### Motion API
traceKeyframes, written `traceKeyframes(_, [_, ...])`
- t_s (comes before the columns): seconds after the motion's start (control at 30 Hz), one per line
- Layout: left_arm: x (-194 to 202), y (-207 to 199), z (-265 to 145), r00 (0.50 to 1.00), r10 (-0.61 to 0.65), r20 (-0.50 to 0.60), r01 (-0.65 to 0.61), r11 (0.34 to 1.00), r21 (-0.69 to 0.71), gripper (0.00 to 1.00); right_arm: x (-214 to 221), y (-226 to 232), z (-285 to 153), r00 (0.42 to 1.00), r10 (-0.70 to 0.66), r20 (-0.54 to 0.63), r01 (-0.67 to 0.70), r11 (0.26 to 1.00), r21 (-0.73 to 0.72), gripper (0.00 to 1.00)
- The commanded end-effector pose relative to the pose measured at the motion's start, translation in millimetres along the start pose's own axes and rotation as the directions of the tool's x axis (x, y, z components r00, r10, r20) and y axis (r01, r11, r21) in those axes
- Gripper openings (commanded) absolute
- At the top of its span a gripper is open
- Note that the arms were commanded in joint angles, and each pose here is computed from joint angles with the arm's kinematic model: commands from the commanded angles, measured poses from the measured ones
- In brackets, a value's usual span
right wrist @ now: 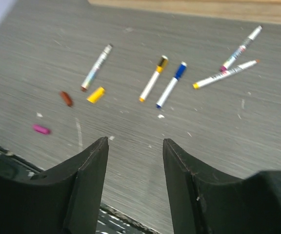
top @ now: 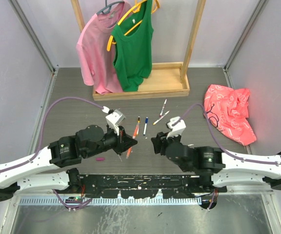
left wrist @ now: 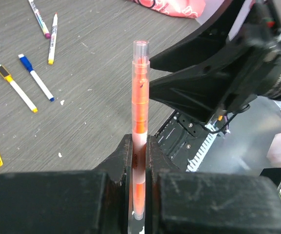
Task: Insert the pens into the pen caps
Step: Press the pen cap onto the pen, then place the pen at the center of the board.
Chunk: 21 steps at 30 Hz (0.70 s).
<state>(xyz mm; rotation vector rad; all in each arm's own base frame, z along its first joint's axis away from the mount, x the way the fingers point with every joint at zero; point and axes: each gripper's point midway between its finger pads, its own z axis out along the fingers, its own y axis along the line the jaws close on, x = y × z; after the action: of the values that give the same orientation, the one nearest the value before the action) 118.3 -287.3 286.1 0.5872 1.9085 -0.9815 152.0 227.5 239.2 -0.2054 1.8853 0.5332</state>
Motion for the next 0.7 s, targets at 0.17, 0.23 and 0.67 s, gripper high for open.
traceKeyframes(0.17, [21, 29, 19, 0.995, -0.073, -0.072, 0.061, 0.986, -0.156, 0.0, 34, -45, 41, 0.98, 0.062, -0.189, -0.034, 0.989, 0.146, 0.56])
traceKeyframes(0.23, [26, 37, 24, 0.992, -0.097, -0.082, 0.08, 0.979, -0.187, 0.0, 40, -55, 49, 0.973, 0.095, -0.21, -0.064, 0.987, 0.146, 0.57])
traceKeyframes(0.67, [34, 121, 64, 0.965, -0.255, -0.064, 0.207, 0.888, -0.411, 0.01, 73, -90, 45, 0.943, 0.218, -0.251, -0.175, 0.967, 0.183, 0.87])
